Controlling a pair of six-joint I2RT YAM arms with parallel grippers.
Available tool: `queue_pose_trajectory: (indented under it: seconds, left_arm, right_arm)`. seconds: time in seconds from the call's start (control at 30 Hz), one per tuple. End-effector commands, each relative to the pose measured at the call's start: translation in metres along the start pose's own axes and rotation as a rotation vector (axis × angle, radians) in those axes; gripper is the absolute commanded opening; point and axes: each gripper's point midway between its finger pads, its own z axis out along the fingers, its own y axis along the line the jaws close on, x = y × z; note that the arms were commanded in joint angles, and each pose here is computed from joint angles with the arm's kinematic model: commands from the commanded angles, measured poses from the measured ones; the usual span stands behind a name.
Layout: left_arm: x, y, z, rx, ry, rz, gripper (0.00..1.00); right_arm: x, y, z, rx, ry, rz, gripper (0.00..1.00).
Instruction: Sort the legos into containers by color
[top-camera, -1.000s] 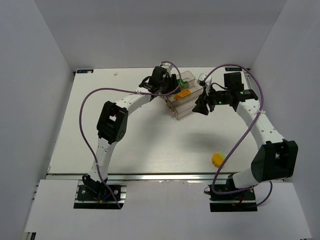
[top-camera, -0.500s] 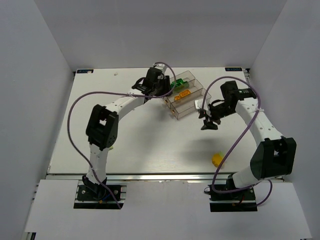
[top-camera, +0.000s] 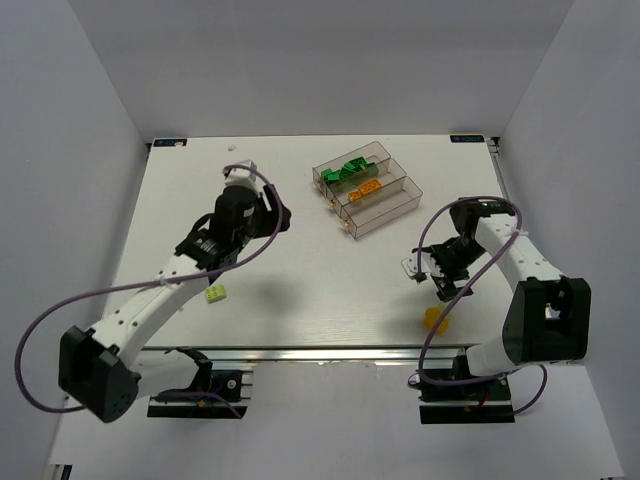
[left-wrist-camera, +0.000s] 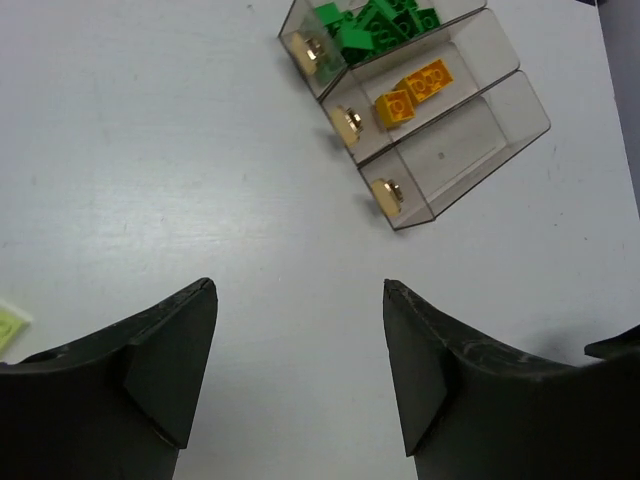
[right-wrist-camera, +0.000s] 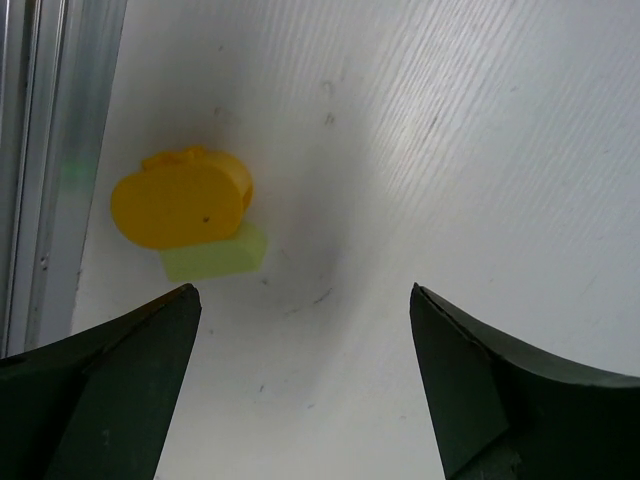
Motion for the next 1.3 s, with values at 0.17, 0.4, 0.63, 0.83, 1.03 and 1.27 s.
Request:
queue_pose_trajectory:
  seconds: [0.17, 0.4, 0.63, 0.83, 1.03, 1.27]
  left_arm:
    - [0.031, 0.036, -0.045, -0.056, -0.034, -0.145, 0.78]
    - [0.036, 0.040, -0.052, -0.064, -0.028, -0.162, 0.79]
    - [0.038, 0.041, -0.052, -0.064, -0.021, -0.168, 0.80]
    - [0.041, 0.043, -0.055, -0.067, -0.019, -0.183, 0.81]
    - [0.040, 0.045, -0.059, -0.081, -0.029, -0.214, 0.85]
    - [0.039, 0.039, -0.057, -0.048, -0.033, -0.252, 0.98]
  right_arm:
    - [0.017, 0.032, 0.009, -0.110, 0.050, -0.203, 0.90]
    - [0.019, 0.052, 0.027, -0.109, 0.049, -0.192, 0.90]
    - [0.026, 0.048, 0.043, -0.044, 0.057, -0.155, 0.89]
    - [0.036, 0.042, 0.050, -0.013, 0.092, -0.166, 0.89]
    - [0.043, 0.038, 0.057, 0.013, 0.110, -0.188, 0.86]
    - [0.044, 0.039, 0.059, 0.010, 0.120, -0.207, 0.72]
